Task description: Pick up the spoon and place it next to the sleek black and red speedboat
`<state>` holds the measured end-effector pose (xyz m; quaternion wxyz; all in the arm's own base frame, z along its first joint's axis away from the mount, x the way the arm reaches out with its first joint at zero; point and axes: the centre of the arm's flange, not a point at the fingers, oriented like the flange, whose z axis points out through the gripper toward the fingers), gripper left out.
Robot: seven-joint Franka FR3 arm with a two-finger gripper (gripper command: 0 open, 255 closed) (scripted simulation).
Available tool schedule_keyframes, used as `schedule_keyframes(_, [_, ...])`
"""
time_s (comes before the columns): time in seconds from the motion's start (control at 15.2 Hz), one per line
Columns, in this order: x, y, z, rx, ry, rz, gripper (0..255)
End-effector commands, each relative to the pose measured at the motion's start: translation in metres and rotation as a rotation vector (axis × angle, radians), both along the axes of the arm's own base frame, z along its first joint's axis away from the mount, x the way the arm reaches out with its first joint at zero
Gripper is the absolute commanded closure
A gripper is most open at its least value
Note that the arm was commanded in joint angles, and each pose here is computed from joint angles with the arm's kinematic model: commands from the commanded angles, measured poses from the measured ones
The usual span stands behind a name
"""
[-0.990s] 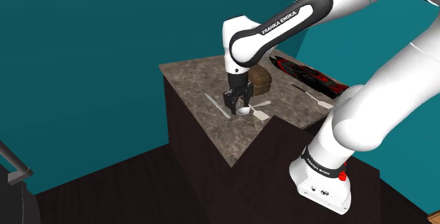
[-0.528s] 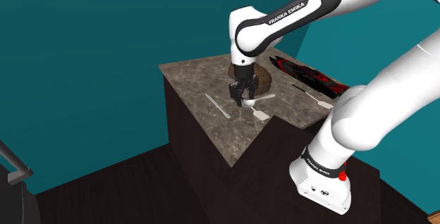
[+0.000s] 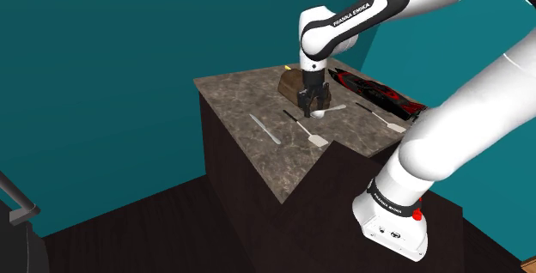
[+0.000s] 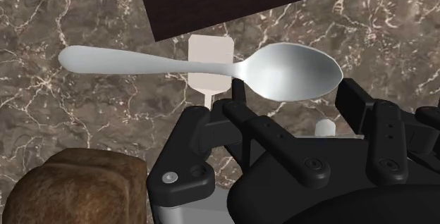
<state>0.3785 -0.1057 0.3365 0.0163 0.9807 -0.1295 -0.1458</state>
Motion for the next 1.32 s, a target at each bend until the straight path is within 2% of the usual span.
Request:
schedule_keyframes(0.0, [0.0, -0.025, -0.001, 0.0, 0.001, 0.001, 255])
schedule_keyframes(1.25, [-0.009, -0.275, 0.0, 0.0, 0.001, 0.001, 255])
